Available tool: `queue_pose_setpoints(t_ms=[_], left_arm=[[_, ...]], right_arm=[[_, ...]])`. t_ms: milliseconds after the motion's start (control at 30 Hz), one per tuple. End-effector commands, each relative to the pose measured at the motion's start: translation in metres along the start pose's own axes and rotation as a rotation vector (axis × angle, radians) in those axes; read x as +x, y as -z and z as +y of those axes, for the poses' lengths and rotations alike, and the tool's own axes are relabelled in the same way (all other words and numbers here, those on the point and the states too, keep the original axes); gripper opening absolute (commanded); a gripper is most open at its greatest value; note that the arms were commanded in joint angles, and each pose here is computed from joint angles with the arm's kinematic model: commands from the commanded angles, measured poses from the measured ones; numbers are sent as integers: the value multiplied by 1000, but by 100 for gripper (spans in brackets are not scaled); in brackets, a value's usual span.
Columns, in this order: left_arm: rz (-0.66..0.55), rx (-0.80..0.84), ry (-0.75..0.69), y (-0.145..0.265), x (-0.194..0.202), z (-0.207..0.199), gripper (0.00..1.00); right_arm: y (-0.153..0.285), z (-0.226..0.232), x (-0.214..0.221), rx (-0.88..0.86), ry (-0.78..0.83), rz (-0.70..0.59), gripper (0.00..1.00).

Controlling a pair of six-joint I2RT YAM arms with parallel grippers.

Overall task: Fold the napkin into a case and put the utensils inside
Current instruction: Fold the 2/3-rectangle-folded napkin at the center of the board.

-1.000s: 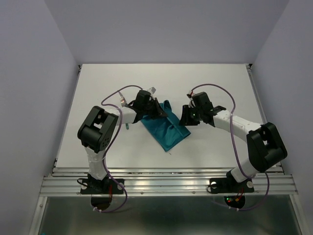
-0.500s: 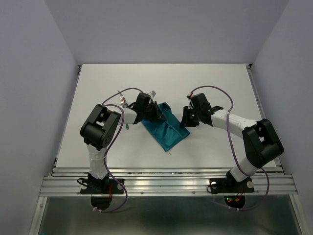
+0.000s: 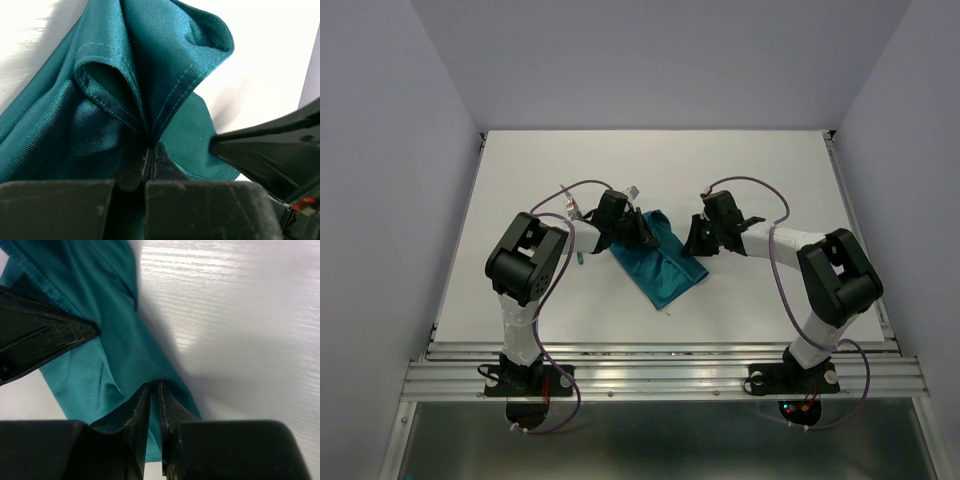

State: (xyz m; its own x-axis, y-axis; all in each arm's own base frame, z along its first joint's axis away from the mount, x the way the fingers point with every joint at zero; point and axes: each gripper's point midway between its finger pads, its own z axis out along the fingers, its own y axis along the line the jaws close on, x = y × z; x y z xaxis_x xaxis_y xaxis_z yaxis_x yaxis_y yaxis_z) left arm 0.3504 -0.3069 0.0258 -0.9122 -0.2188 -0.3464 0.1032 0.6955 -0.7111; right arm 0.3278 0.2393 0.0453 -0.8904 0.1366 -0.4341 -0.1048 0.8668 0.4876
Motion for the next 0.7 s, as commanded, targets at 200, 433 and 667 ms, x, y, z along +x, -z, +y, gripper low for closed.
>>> queue_pose_setpoints(t_ms=[200,433,667], left_arm=[[-20,6,-39,8,-5,-3,0],[-89,69,-68,33,-27,-40,13],[-172,38,-75,48,-56,-58,50]], right_arm=[[-26,-14,15,-20,-45,-52,17],[-27,-24,30,7,-32,-36,16],[-25,-25,27,18,-27,-45,16]])
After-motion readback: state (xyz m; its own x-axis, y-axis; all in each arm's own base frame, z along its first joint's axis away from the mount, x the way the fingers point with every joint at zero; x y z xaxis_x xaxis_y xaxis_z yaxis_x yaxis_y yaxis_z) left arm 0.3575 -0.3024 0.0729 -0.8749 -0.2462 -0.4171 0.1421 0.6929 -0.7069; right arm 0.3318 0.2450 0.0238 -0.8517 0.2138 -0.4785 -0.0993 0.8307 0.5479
